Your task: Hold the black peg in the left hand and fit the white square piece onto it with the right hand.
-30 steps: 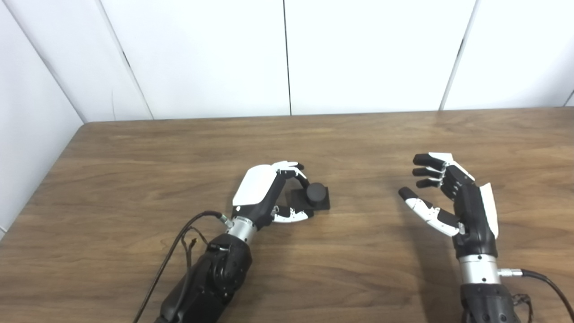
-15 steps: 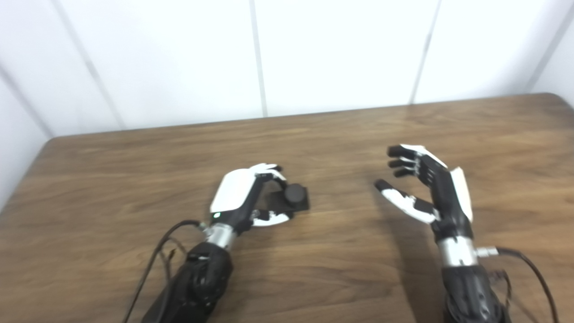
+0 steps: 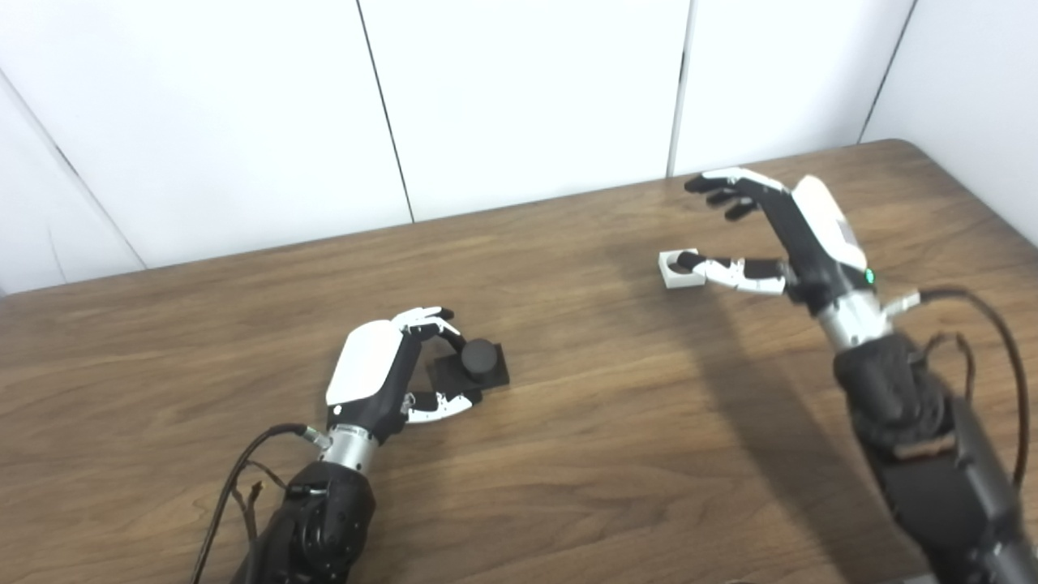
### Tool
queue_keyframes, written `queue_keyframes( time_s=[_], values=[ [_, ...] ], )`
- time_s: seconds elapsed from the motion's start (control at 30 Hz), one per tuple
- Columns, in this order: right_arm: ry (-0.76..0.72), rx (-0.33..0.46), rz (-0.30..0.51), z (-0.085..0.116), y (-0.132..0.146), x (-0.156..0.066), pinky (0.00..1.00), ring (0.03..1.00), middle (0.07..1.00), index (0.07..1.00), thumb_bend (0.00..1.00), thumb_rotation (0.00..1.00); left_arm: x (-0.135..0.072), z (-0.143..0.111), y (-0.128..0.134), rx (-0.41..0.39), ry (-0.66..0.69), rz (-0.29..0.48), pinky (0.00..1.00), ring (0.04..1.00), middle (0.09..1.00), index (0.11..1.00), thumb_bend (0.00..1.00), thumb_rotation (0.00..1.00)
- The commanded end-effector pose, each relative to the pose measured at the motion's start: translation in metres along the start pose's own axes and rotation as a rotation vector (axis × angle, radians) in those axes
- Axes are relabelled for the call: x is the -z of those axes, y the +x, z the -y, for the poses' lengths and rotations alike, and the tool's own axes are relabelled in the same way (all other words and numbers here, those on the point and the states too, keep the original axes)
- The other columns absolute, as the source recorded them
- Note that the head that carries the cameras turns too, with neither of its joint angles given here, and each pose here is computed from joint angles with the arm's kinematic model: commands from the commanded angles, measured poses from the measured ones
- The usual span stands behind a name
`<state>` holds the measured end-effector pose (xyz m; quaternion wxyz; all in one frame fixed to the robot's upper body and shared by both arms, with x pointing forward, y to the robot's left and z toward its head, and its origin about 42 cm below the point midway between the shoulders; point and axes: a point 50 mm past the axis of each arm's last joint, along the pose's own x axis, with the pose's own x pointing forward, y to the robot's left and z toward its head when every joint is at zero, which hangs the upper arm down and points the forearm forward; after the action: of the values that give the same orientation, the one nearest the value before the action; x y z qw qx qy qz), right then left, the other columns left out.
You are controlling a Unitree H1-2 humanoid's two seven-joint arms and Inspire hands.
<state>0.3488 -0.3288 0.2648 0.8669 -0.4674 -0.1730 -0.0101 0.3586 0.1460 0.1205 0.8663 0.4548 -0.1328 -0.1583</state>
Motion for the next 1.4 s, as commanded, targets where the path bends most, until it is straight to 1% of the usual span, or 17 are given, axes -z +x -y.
queue_keyframes(
  time_s=[0.0,0.07,0.1,0.13,0.2,0.27,0.3,0.37,0.43,0.6,0.7,0.77,0.9,1.07,1.17,1.27,1.37],
  values=[
    [-0.065,0.014,0.048,0.027,0.024,-0.017,0.66,0.802,0.801,0.733,0.72,0.11,0.015,0.037,-0.024,0.192,0.033,-0.061,0.78,0.851,0.815,0.494,0.51,0.08],
    [-0.089,-0.024,0.047,0.034,0.035,-0.018,0.65,0.81,0.814,0.735,0.74,0.1,0.014,0.038,-0.024,0.193,0.023,-0.065,0.79,0.856,0.817,0.494,0.51,0.08],
    [-0.097,-0.04,0.048,0.036,0.039,-0.018,0.67,0.828,0.828,0.746,0.75,0.09,0.014,0.038,-0.024,0.194,0.019,-0.065,0.8,0.858,0.818,0.494,0.51,0.08],
    [-0.112,-0.081,0.049,0.038,0.047,-0.017,0.67,0.834,0.833,0.75,0.75,0.09,0.014,0.039,-0.024,0.195,0.019,-0.064,0.8,0.858,0.819,0.494,0.51,0.08],
    [-0.137,-0.162,0.052,0.042,0.06,-0.014,0.75,0.903,0.886,0.781,0.8,0.1,0.014,0.04,-0.025,0.199,0.019,-0.063,0.79,0.858,0.819,0.494,0.51,0.08],
    [-0.153,-0.259,0.051,0.047,0.077,-0.011,0.82,0.949,0.922,0.804,0.84,0.12,0.015,0.041,-0.025,0.195,0.025,-0.061,0.78,0.855,0.818,0.493,0.51,0.08],
    [-0.157,-0.29,0.048,0.049,0.082,-0.01,0.85,0.966,0.937,0.812,0.86,0.14,0.015,0.041,-0.026,0.192,0.026,-0.061,0.78,0.853,0.815,0.493,0.51,0.08],
    [-0.172,-0.347,0.038,0.051,0.093,-0.008,0.86,0.98,0.951,0.819,0.89,0.15,0.016,0.041,-0.027,0.186,0.028,-0.061,0.77,0.849,0.812,0.493,0.51,0.08],
    [-0.19,-0.389,0.027,0.052,0.104,-0.006,0.87,0.989,0.964,0.83,0.91,0.19,0.017,0.041,-0.027,0.186,0.027,-0.065,0.77,0.848,0.812,0.493,0.51,0.08],
    [-0.239,-0.438,-0.011,0.052,0.125,0.0,0.87,0.979,0.952,0.832,0.94,0.23,0.018,0.043,-0.028,0.191,0.027,-0.067,0.77,0.85,0.817,0.493,0.51,0.08],
    [-0.251,-0.463,-0.037,0.05,0.132,0.003,0.83,0.976,0.952,0.835,0.94,0.24,0.018,0.044,-0.028,0.19,0.026,-0.072,0.78,0.852,0.819,0.493,0.51,0.08],
    [-0.273,-0.486,-0.046,0.049,0.134,0.005,0.86,0.983,0.956,0.845,0.93,0.27,0.017,0.044,-0.029,0.188,0.025,-0.072,0.78,0.85,0.818,0.493,0.52,0.08],
    [-0.308,-0.526,-0.064,0.047,0.136,0.008,0.91,0.988,0.959,0.853,0.94,0.3,0.017,0.045,-0.029,0.189,0.023,-0.074,0.78,0.852,0.819,0.493,0.51,0.08],
    [-0.363,-0.562,-0.116,0.041,0.133,0.013,0.98,0.979,0.956,0.857,0.97,0.35,0.018,0.045,-0.03,0.188,0.026,-0.071,0.78,0.849,0.816,0.493,0.51,0.08],
    [-0.396,-0.59,-0.129,0.036,0.131,0.017,0.91,0.978,0.957,0.861,0.99,0.36,0.019,0.044,-0.03,0.188,0.029,-0.074,0.78,0.846,0.812,0.493,0.51,0.08],
    [-0.414,-0.609,-0.14,0.031,0.128,0.019,0.92,0.989,0.963,0.864,1.0,0.35,0.02,0.043,-0.03,0.192,0.03,-0.078,0.78,0.847,0.814,0.493,0.51,0.08],
    [-0.43,-0.627,-0.156,0.027,0.125,0.022,0.95,0.995,0.974,0.869,0.99,0.35,0.02,0.041,-0.03,0.196,0.03,-0.082,0.79,0.856,0.821,0.493,0.51,0.08]
  ],
)
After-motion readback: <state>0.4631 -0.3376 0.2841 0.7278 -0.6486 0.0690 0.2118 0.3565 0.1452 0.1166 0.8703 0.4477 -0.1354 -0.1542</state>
